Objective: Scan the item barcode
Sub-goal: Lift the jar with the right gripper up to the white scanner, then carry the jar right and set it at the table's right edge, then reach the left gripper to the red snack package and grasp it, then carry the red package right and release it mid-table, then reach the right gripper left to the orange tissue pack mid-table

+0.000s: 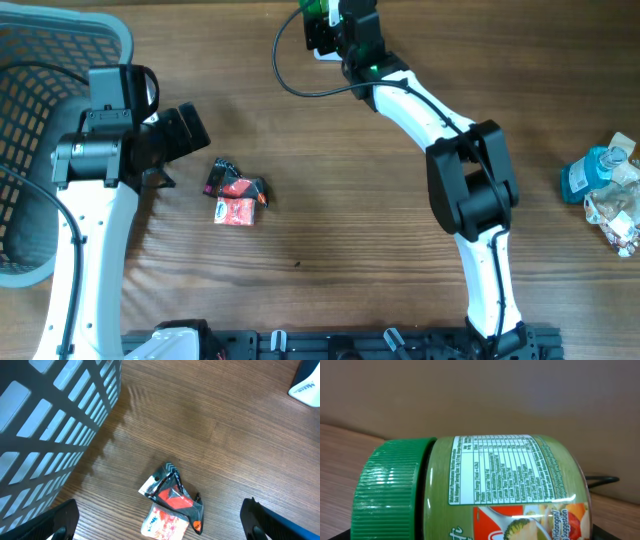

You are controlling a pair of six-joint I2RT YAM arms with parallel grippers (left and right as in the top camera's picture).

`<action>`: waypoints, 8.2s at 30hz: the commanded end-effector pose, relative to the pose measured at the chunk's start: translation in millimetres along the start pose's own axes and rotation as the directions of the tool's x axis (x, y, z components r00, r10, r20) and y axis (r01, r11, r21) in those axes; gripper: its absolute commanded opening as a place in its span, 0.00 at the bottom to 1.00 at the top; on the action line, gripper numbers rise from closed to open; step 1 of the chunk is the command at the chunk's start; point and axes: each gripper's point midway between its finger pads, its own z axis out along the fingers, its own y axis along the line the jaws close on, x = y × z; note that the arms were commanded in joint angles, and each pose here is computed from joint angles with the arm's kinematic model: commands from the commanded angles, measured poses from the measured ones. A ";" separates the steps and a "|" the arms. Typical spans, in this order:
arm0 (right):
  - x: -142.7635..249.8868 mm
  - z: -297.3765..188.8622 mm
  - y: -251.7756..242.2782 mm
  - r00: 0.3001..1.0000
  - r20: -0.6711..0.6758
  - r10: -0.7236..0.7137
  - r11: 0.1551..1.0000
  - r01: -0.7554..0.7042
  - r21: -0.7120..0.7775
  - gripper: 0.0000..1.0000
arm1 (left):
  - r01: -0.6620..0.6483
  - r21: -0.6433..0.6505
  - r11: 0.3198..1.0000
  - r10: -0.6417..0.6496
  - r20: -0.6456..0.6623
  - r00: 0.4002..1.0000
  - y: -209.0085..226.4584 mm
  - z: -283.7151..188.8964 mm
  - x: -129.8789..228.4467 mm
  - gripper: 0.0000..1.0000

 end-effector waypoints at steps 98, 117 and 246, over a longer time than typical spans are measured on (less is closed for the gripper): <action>-38.7 -327.4 -204.2 0.627 -0.332 0.704 0.648 -0.378 0.661 1.00 | -0.051 0.081 0.995 0.058 -0.080 0.995 -11.8 2.8 15.2 1.00; -42.5 -339.8 -197.3 0.637 -0.379 0.672 0.696 -0.366 0.618 1.00 | -0.267 0.065 0.962 0.271 -0.389 0.880 -31.8 84.2 168.1 1.00; 72.3 -267.1 -6.2 0.588 -0.794 -0.155 0.975 -0.040 -0.220 1.00 | 0.037 0.346 0.938 -0.083 0.119 0.989 -75.7 -2.2 -78.6 1.00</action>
